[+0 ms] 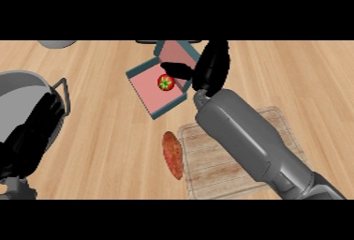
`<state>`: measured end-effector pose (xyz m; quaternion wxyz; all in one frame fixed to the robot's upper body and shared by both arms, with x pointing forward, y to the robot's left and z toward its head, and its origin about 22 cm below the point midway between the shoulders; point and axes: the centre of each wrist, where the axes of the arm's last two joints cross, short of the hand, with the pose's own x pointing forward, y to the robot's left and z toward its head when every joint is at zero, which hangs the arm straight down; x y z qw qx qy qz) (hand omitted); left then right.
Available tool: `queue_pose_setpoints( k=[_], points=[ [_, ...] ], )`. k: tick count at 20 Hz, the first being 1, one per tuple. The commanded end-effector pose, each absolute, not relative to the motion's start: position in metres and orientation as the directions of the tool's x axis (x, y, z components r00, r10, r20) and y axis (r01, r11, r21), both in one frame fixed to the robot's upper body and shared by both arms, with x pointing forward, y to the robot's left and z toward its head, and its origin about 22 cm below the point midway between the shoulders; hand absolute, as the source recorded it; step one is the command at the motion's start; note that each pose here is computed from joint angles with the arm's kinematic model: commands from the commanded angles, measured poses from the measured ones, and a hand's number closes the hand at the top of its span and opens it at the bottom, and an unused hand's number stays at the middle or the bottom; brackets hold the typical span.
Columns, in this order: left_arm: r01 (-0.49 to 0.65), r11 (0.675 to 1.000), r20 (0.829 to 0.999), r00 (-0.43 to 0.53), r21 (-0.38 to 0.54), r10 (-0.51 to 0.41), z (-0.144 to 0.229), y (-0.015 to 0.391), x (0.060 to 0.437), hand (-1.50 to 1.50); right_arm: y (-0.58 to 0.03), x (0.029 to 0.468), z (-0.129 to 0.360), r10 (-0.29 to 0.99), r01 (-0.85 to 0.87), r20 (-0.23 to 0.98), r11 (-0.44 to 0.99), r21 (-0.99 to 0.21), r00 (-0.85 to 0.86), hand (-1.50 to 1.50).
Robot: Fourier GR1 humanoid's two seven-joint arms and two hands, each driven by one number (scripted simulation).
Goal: Pick the tomato from the cutting board and place it in the cardboard box
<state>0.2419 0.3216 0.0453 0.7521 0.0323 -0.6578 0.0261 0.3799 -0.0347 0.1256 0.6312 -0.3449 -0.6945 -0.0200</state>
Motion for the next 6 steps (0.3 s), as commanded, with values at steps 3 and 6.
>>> queue_pose_setpoints(
  k=[3,6],
  points=[
    [-0.062,0.998,0.991,0.133,0.009,0.0,0.043,0.334,0.241,0.0,-0.062,0.348,0.128,0.431,0.504,0.902,0.776,-0.379,0.014,-1.5],
    [-0.082,0.997,0.989,0.146,0.008,0.004,0.041,0.309,0.225,0.0,-0.091,0.346,0.122,0.467,0.503,0.883,0.755,-0.421,0.038,-1.5]
  ],
)
